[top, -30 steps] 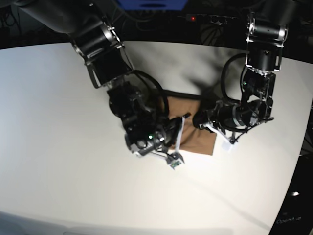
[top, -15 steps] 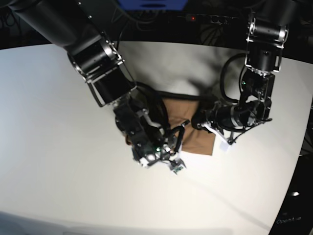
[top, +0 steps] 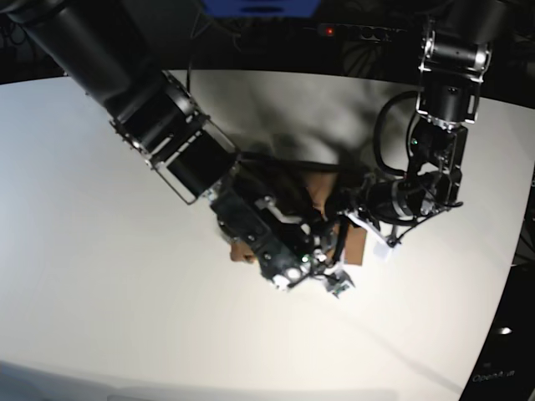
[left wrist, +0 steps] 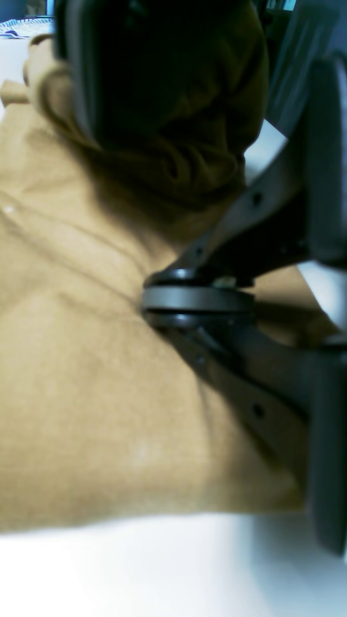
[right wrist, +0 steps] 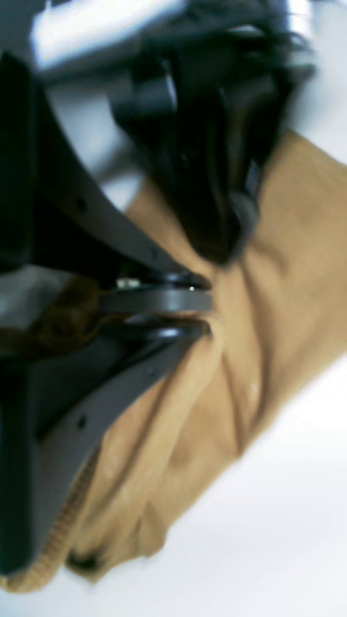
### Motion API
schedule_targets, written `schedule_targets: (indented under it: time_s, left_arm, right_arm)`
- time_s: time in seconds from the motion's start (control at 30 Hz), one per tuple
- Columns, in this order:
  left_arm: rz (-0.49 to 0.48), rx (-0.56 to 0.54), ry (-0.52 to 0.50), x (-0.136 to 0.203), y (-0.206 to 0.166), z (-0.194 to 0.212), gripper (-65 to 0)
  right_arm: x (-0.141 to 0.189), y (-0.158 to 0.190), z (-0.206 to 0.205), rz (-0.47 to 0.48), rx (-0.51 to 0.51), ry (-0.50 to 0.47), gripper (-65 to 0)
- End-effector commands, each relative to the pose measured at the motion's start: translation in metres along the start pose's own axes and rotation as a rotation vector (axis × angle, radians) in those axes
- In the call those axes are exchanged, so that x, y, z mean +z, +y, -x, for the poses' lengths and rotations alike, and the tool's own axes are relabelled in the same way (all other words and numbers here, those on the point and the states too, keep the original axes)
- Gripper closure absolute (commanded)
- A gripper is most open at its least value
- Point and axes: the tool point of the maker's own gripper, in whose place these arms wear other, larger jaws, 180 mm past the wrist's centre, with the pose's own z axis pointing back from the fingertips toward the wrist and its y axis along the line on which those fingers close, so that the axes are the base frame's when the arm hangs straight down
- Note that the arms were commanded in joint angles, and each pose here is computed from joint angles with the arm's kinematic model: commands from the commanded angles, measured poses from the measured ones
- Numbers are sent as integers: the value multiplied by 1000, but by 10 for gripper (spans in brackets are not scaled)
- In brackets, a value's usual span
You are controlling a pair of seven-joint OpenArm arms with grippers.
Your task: Fold the T-shirt properly
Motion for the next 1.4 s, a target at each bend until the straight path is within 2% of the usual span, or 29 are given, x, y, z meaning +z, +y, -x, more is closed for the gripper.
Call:
schedule_targets:
  time_s: [0.0,0.17,0.27,0.43,0.57,0.77,1.03,1.23,1.37]
  left_arm:
    - [-189,-8,186,-5,38,52,-23]
    - [-167,-11,189,-10,27,54,-23]
    - [-163,-7,224,-9,26,60,-23]
    - [-138,-56,184,-1,12,45,-23]
    - [-144,-72,184,12,14,42,-23]
    - [-163,-16,120,31,33,28,-23]
    - [-160,-26,105,33,32,20,-23]
    - [-123,-117,25,45,4,-3,-23]
    - [-123,-143,36,50,-2,-5,-23]
  right_arm:
    - [13,8,-25,-17,4,-62,-4]
    - [14,10,-25,-23,-17,-61,-4]
    - [26,18,-34,-38,3,-102,-4]
    - [39,25,-43,-48,24,-135,-4]
    - [39,26,-42,-50,28,-135,-4]
    - [36,28,-39,-55,26,-130,-4]
    - [35,29,-38,-56,26,-130,-4]
    - [34,29,-37,-56,27,-127,-4]
    - [35,28,-37,-54,28,-125,-4]
